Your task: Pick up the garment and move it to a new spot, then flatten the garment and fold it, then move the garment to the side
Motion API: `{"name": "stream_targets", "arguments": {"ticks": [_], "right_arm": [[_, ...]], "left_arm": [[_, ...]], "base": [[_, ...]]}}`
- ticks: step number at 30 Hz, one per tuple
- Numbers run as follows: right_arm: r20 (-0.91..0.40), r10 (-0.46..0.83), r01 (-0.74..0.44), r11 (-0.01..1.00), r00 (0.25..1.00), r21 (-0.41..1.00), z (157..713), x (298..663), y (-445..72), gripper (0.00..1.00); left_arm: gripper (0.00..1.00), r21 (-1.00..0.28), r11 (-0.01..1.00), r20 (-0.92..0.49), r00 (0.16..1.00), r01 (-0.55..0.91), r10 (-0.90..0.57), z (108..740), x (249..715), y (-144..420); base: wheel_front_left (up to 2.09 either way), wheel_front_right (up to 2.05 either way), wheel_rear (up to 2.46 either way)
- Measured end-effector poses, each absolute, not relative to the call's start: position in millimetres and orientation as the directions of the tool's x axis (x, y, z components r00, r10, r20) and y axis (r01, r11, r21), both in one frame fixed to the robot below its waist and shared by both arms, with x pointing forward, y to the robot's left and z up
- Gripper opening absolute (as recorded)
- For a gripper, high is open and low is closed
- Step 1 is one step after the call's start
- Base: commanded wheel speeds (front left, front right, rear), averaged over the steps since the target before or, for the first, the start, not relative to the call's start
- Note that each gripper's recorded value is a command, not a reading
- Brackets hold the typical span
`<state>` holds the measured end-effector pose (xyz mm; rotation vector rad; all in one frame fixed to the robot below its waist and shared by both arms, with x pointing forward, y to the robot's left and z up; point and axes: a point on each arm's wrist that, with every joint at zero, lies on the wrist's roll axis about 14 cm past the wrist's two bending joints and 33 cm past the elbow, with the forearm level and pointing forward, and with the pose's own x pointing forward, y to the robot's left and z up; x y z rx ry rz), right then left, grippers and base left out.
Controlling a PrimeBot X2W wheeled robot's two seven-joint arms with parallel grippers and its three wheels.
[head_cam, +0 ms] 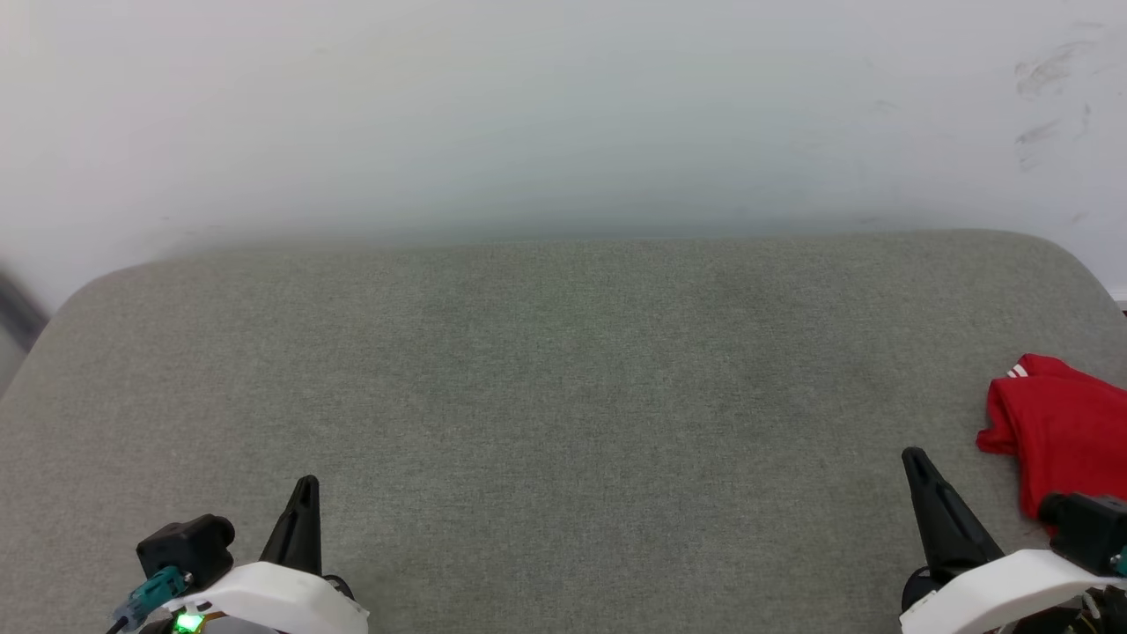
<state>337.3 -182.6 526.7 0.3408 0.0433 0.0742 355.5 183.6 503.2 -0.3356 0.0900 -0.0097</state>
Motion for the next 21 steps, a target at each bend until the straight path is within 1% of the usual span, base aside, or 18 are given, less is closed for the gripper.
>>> {"name": "stream_targets", "arguments": {"ticks": [9, 21], "right_arm": [[-0.025, 0.085, -0.061, 0.868, 0.996, 0.494, 523.2, 342.8, -182.9, 0.0], [-0.012, 0.083, -0.056, 0.764, 0.996, 0.642, 522.3, 350.7, -184.2, 0.0]], "left_arm": [[0.0, -0.479, 0.877, -0.13, 0.991, -0.042, -0.024, 496.7, 360.8, 186.0], [0.0, -0.63, 0.773, -0.15, 0.988, -0.072, -0.03, 494.7, 367.5, 186.6]], "base": [[0.0, 0.0, 0.0], [0.0, 0.0, 0.0]]}}
